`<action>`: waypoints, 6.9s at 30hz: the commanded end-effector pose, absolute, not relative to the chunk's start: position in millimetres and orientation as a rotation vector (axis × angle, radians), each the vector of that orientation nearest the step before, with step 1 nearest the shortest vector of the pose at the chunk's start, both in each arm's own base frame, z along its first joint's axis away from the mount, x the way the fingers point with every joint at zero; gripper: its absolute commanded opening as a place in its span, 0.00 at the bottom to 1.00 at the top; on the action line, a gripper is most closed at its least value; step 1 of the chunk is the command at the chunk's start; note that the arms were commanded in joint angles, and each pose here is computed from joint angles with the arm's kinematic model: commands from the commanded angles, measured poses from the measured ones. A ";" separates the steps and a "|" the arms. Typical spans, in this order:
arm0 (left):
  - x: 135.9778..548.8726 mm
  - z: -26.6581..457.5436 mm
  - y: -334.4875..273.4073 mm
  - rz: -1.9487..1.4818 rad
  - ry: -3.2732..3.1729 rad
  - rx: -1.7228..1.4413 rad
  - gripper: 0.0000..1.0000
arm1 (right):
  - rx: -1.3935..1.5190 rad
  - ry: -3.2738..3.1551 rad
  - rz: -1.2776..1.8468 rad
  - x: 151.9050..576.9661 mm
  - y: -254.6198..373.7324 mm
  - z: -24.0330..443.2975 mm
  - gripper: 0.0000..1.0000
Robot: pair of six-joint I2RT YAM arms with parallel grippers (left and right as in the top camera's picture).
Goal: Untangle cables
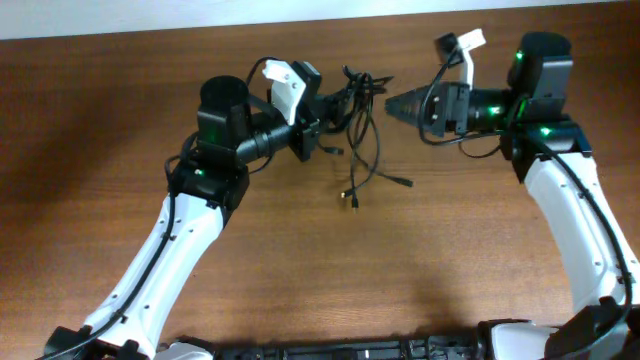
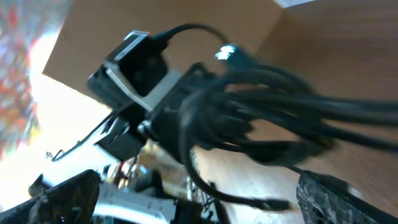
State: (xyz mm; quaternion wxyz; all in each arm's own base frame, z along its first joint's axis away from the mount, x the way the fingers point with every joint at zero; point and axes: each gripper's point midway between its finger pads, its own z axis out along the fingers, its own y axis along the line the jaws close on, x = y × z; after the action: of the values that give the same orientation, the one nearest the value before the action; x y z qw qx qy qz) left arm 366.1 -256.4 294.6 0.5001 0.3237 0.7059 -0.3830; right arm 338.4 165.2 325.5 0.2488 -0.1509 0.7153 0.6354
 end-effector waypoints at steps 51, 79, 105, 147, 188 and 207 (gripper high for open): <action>343.2 393.6 -225.1 -0.717 1.452 0.705 0.00 | -0.473 1.948 1.613 339.6 192.8 323.3 0.04; 275.9 369.6 -251.9 -0.775 1.210 1.223 0.00 | -0.543 1.855 1.686 334.3 196.2 350.7 0.10; 279.7 309.9 -245.3 -0.464 1.107 1.527 0.00 | -0.691 1.785 1.738 316.8 199.6 362.5 0.49; 308.9 404.5 -246.8 -0.165 0.759 1.325 0.00 | -0.764 1.805 1.826 304.9 223.8 351.7 0.79; 359.6 307.9 -193.0 -0.995 2.045 -0.152 0.00 | -0.304 2.029 1.737 348.4 162.1 304.1 0.99; 357.2 300.6 -192.0 -0.974 2.076 -0.151 0.00 | -0.512 2.157 1.625 316.0 223.5 267.0 0.74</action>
State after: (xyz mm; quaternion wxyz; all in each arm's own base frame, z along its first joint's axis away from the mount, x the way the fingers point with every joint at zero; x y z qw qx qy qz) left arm 359.7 -190.2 291.9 0.3925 -0.0943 0.8253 -0.3949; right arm 310.6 223.5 270.9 0.1834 -0.1841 0.7602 0.5955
